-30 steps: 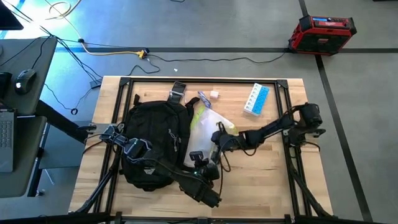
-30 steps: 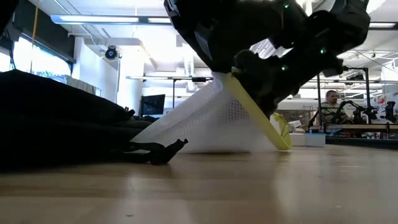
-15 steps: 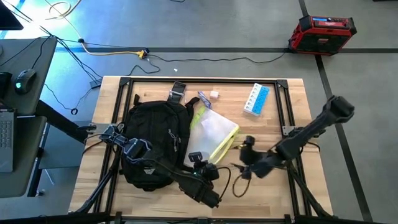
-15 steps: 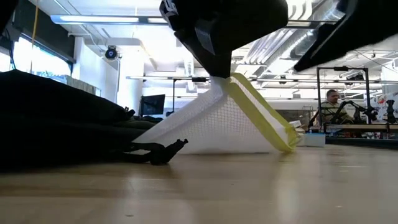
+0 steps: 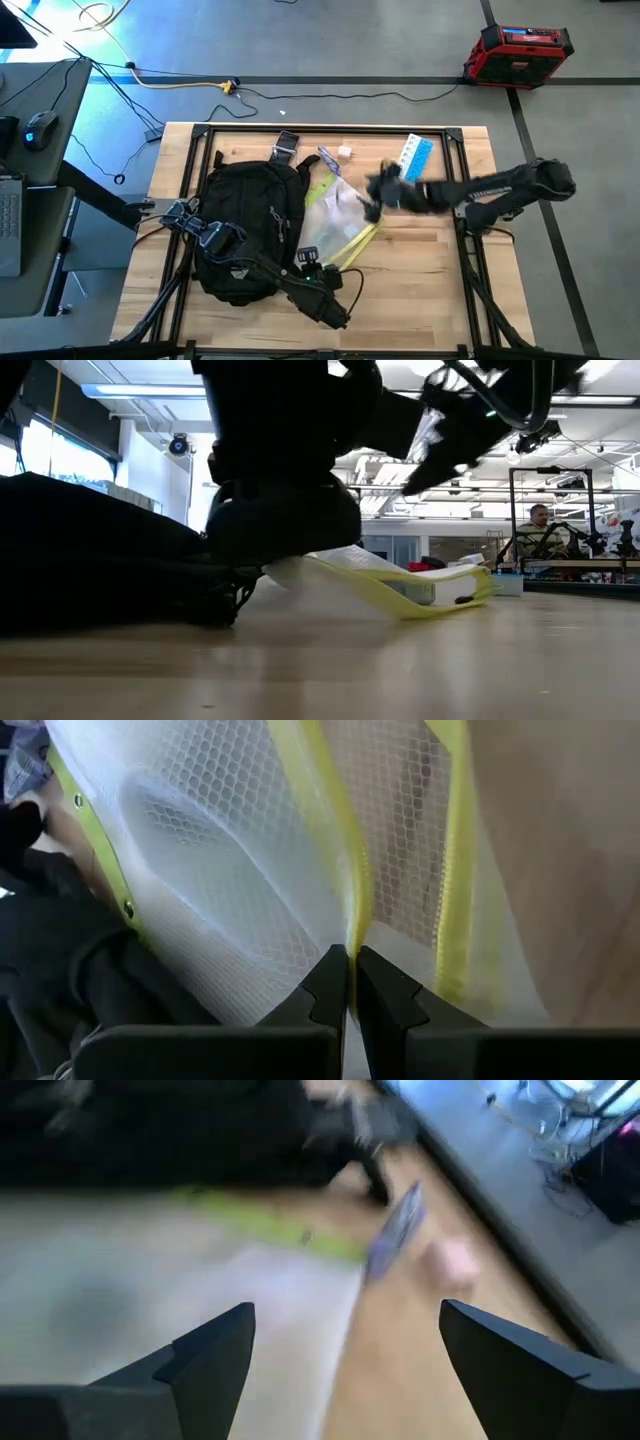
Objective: Unpack backpack
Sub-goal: Put the pink charger adapter into the green zip bag
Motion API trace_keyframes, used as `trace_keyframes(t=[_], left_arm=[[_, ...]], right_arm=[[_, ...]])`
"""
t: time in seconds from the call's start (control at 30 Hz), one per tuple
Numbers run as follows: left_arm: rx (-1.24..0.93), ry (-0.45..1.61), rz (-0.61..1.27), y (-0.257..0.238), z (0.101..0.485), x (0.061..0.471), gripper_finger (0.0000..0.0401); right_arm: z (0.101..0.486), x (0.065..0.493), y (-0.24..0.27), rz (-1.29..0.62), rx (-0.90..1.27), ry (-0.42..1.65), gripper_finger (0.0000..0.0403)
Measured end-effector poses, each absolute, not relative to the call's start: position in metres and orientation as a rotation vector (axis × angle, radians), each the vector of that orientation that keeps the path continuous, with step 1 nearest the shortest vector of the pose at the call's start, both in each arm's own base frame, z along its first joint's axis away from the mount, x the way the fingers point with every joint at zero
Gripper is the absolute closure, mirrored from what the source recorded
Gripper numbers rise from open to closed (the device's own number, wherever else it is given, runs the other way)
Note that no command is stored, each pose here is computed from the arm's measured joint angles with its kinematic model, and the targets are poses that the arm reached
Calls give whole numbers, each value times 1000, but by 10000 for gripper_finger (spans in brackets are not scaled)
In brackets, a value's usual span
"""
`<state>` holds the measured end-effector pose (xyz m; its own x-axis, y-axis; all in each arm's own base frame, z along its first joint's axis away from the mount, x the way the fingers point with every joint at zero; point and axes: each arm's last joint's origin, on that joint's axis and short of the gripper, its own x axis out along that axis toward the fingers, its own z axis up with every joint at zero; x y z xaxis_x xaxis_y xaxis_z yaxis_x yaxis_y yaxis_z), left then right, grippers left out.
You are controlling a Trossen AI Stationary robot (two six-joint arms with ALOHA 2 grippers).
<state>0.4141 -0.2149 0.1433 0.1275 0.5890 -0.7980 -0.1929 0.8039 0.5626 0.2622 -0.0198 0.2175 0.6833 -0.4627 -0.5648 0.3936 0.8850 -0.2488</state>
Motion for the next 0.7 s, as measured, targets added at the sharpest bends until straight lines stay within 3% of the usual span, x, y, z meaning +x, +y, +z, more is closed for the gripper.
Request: trace_keyframes(t=[0.23, 0.7], left_arm=[[357, 1272, 529, -218, 142, 422, 401], [319, 1195, 316, -196, 142, 461, 401]], right_arm=[[209, 272, -121, -319, 19, 471, 103], [133, 298, -213, -281, 44, 624, 103]])
